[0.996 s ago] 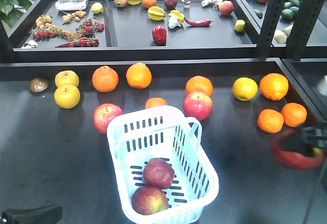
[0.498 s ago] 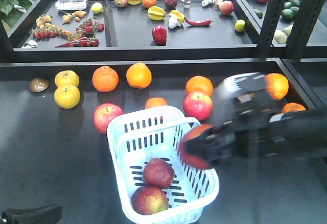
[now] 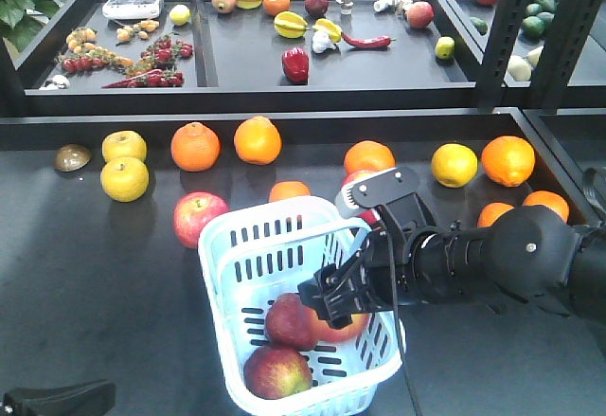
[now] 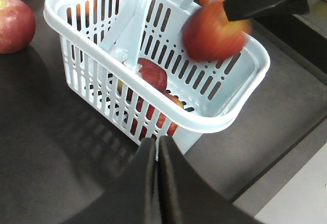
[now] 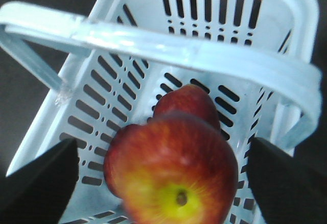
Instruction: Pick three apples into basket with both arms
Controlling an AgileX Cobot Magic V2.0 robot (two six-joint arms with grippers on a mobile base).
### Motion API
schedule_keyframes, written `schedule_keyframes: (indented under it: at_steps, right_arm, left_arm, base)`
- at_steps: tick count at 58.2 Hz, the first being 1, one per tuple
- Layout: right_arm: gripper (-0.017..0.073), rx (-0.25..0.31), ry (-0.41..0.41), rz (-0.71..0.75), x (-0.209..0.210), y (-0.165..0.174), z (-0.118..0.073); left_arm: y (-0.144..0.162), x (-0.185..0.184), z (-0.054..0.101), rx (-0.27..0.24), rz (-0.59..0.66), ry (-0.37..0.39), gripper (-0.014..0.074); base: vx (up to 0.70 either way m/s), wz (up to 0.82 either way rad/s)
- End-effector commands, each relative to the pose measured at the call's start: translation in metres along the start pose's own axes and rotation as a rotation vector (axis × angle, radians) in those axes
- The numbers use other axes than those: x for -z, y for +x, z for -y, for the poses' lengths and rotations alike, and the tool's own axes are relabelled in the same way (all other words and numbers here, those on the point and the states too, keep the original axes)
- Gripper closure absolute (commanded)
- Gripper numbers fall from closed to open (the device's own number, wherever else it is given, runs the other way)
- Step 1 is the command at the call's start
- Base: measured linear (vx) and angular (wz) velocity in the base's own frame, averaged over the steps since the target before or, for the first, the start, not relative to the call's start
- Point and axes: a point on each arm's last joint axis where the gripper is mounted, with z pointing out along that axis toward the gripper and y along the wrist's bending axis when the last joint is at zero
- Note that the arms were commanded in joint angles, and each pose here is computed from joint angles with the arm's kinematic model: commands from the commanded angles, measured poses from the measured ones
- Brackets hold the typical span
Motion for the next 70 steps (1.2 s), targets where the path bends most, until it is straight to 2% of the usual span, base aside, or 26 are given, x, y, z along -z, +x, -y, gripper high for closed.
schedule_keyframes:
  at_steps: [1,9,15,20,31,39,46,52,55,58,62,70]
  right_arm:
    - [-0.0118,0.01,0.011,0.082,0.013,-0.015,-0.002]
    - [-0.0066,0.01,0.007,0.078,0.013,-0.015,-0.002]
    - [0.0036,0.011,-0.011,0.058,0.013,-0.013,-0.004]
    - [0.0167,0.012,-0.042,0.024,0.013,-0.01,-0.007]
    - [0.0573,0.038,-0.13,-0.082,0.015,0.0,-0.015]
    - [0.0568,0.055,-0.171,-0.076,0.032,-0.002,-0.022]
    - [0.0565,0.084,-0.194,0.008,0.067,-0.008,-0.033]
    - [0.0564,0.137,-0.211,0.096,0.105,-0.009,-0.043]
    - [0.0564,0.181,-0.206,0.134,0.125,-0.007,-0.048]
    - [0.0564,0.219,-0.177,0.164,0.141,-0.004,-0.049]
    - [0.0564,0.233,-0.123,0.188,0.163,0.003,-0.05]
    - [0.0564,0.231,0.015,0.183,0.184,0.028,-0.042]
  left_arm:
    - [-0.009,0.001,0.001,0.018,0.032,-0.001,0.06]
    - [-0.009,0.001,0.001,0.018,0.032,-0.001,0.06]
    - [-0.009,0.001,0.001,0.018,0.032,-0.001,0.06]
    - [-0.009,0.001,0.001,0.019,0.031,0.001,0.06]
    - [-0.008,0.001,0.002,0.019,0.029,0.006,0.06]
    - [-0.008,0.001,0.002,0.019,0.029,0.006,0.06]
    - [-0.008,0.001,0.002,0.019,0.029,0.005,0.06]
    - [-0.008,0.001,0.002,0.019,0.029,0.005,0.06]
    - [-0.008,0.001,0.002,0.019,0.029,0.005,0.06]
    - [-0.008,0.001,0.002,0.019,0.029,0.005,0.06]
    - [-0.008,0.001,0.002,0.019,0.029,0.005,0.06]
    - [-0.008,0.001,0.003,0.019,0.02,0.02,0.06]
  base:
    - [0.0,0.0]
    - [0.0,0.0]
    - [0.0,0.0]
    - [0.0,0.0]
    - [0.0,0.0]
    - [0.0,0.0]
    - [0.0,0.0]
    - [0.0,0.0]
    - [0.0,0.0]
    - [0.0,0.0]
    - [0.0,0.0]
    - [0.0,0.0]
